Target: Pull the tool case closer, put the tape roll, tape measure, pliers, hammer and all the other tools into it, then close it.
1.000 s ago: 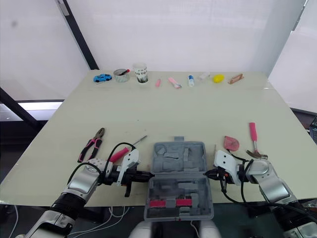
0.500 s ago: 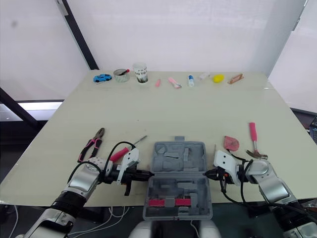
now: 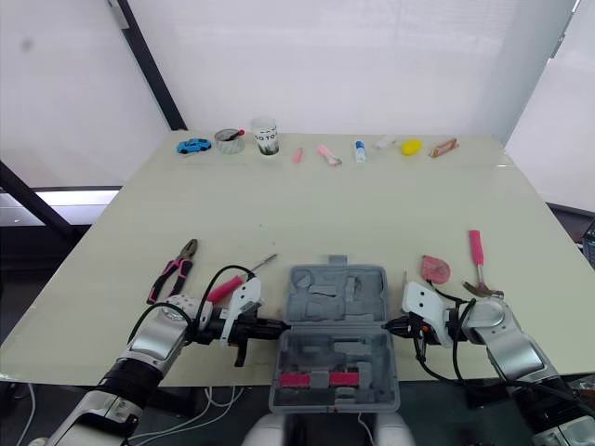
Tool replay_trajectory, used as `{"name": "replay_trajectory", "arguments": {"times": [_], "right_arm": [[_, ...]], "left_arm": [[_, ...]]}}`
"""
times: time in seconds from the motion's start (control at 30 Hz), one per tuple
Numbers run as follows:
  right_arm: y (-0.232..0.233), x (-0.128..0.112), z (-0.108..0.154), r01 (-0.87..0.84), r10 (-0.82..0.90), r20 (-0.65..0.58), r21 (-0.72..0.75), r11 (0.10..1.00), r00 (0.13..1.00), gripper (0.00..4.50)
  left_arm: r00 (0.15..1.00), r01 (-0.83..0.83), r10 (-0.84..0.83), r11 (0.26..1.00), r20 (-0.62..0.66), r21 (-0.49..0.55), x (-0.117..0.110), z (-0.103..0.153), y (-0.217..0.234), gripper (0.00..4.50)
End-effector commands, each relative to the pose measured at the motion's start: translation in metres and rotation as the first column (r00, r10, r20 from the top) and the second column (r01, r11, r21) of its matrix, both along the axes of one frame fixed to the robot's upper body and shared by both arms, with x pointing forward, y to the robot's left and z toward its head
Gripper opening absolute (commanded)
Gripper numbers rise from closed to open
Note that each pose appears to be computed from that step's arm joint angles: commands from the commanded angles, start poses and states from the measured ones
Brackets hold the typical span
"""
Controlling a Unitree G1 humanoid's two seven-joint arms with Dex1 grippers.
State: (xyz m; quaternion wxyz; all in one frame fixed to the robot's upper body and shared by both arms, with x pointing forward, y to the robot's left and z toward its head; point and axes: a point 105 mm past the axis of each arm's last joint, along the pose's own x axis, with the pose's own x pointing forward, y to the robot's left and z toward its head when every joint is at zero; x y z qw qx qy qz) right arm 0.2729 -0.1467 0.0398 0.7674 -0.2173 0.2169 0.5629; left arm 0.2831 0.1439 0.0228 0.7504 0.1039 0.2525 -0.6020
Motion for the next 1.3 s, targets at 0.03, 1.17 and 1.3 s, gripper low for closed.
{"name": "replay_trajectory", "arguments": {"times": [0.03,1.17,1.3], "right_arm": [[0.008,0.000,0.010,-0.039,0.037,0.053,0.029,0.999,0.998,0.08],[-0.022,0.006,0.025,0.064,-0.075,0.149,0.077,0.995,0.986,0.08],[-0.027,0.002,0.041,0.125,-0.167,0.179,0.224,0.966,0.970,0.08]], "left_arm": [[1.000,0.009,-0.009,1.000,0.013,0.027,-0.003,-0.004,0.002,0.00],[0.994,-0.054,0.055,0.998,0.094,-0.009,0.002,0.012,0.015,0.00],[0.989,-0.112,0.122,0.987,0.085,-0.113,-0.002,0.029,0.022,0.00]]}}
